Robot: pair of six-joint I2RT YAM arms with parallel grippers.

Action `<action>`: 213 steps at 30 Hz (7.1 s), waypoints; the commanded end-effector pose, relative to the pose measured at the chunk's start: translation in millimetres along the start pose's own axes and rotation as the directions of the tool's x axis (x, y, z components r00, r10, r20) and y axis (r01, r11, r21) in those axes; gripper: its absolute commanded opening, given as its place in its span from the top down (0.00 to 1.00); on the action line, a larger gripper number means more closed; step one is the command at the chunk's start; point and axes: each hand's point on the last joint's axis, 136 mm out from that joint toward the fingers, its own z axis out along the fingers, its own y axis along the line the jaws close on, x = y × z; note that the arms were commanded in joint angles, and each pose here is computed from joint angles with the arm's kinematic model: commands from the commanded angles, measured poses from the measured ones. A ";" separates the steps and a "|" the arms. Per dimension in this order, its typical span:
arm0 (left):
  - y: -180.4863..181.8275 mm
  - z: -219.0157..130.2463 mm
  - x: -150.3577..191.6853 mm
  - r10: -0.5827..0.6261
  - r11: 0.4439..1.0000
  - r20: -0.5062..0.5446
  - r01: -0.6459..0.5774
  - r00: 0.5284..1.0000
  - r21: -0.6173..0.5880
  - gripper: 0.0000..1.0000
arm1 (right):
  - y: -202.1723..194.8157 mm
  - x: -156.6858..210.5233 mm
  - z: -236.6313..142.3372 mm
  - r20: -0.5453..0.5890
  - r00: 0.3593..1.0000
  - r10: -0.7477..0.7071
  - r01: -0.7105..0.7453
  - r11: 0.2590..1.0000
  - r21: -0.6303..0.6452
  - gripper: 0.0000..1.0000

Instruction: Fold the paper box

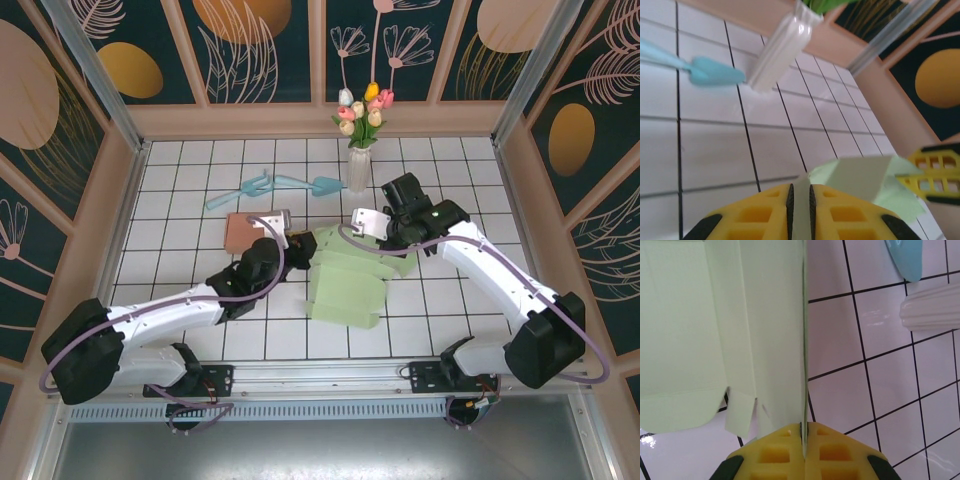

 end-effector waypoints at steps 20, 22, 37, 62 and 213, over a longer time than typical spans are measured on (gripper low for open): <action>-33.4 31.9 -4.4 0.104 0.990 -0.144 -0.117 0.984 -0.084 0.88 | -3.6 -1.0 -8.2 0.036 0.999 0.015 -0.018 0.998 0.067 1.00; -37.7 35.6 7.3 0.100 0.992 -0.170 -0.112 0.980 -0.065 0.89 | -5.0 -1.4 -8.1 0.038 0.999 0.030 -0.032 0.997 0.068 1.00; -11.4 32.6 21.1 0.069 0.984 -0.095 -0.084 0.993 -0.159 0.83 | -9.7 18.0 -5.4 -0.002 1.000 0.020 -0.019 0.982 0.187 1.00; 78.0 72.2 43.4 0.054 0.946 -0.122 -0.090 0.991 -0.311 0.82 | 12.2 -0.6 3.3 0.092 0.995 0.023 -0.032 0.995 0.098 1.00; 67.1 45.7 70.6 0.482 0.868 0.076 -0.465 0.873 -0.172 0.64 | 90.3 -3.2 103.6 -0.102 0.777 -0.622 0.620 0.727 0.295 1.00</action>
